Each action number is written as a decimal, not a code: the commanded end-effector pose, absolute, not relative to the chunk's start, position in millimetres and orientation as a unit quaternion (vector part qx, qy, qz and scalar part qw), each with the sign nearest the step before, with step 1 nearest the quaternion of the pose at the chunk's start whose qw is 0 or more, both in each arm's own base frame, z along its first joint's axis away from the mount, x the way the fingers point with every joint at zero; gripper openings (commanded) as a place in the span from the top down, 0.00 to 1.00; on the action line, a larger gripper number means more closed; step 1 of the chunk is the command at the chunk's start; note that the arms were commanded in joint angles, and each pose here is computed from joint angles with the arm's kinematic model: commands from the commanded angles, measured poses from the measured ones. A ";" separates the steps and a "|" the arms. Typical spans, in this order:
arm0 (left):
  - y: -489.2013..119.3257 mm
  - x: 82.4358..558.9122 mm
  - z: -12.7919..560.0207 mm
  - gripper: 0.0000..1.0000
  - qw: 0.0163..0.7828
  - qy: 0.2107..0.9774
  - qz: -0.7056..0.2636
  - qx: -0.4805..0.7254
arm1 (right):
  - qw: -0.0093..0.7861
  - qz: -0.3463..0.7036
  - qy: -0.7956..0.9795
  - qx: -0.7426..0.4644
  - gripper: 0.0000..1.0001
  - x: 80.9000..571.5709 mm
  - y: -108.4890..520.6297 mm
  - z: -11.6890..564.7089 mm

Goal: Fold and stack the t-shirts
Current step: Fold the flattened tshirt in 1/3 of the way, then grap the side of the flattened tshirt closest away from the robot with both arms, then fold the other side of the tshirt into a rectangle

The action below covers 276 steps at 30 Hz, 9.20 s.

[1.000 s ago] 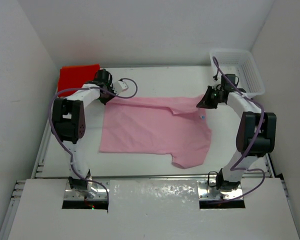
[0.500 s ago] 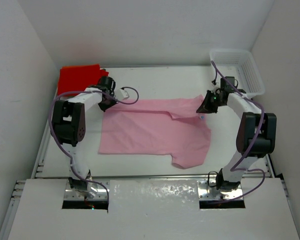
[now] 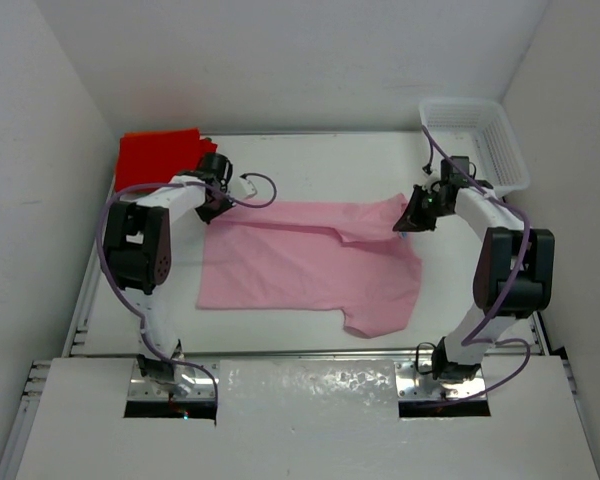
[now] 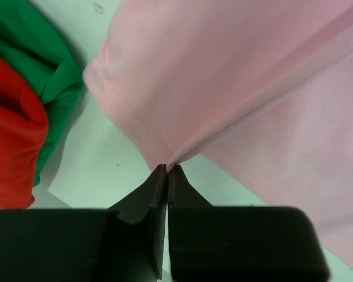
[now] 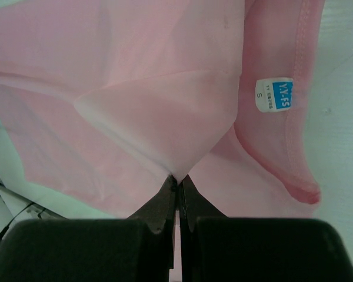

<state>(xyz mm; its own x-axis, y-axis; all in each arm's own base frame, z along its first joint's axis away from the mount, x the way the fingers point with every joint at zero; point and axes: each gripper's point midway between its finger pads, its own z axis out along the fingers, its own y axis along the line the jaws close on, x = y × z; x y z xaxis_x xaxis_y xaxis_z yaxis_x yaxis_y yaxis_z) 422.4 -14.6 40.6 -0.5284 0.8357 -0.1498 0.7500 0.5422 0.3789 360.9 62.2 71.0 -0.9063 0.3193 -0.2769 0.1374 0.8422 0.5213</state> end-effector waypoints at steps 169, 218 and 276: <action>-31.3 410.6 70.0 1.00 0.246 0.908 0.117 0.320 | 0.159 0.143 0.975 0.054 1.00 347.9 75.7 50.8; -40.2 387.0 113.6 0.41 0.295 0.927 0.039 0.228 | 0.149 0.126 0.969 0.154 0.38 278.3 26.0 15.6; -10.2 325.9 124.5 0.35 0.251 0.923 0.040 0.289 | 0.206 0.176 0.957 0.104 0.92 198.3 75.8 84.6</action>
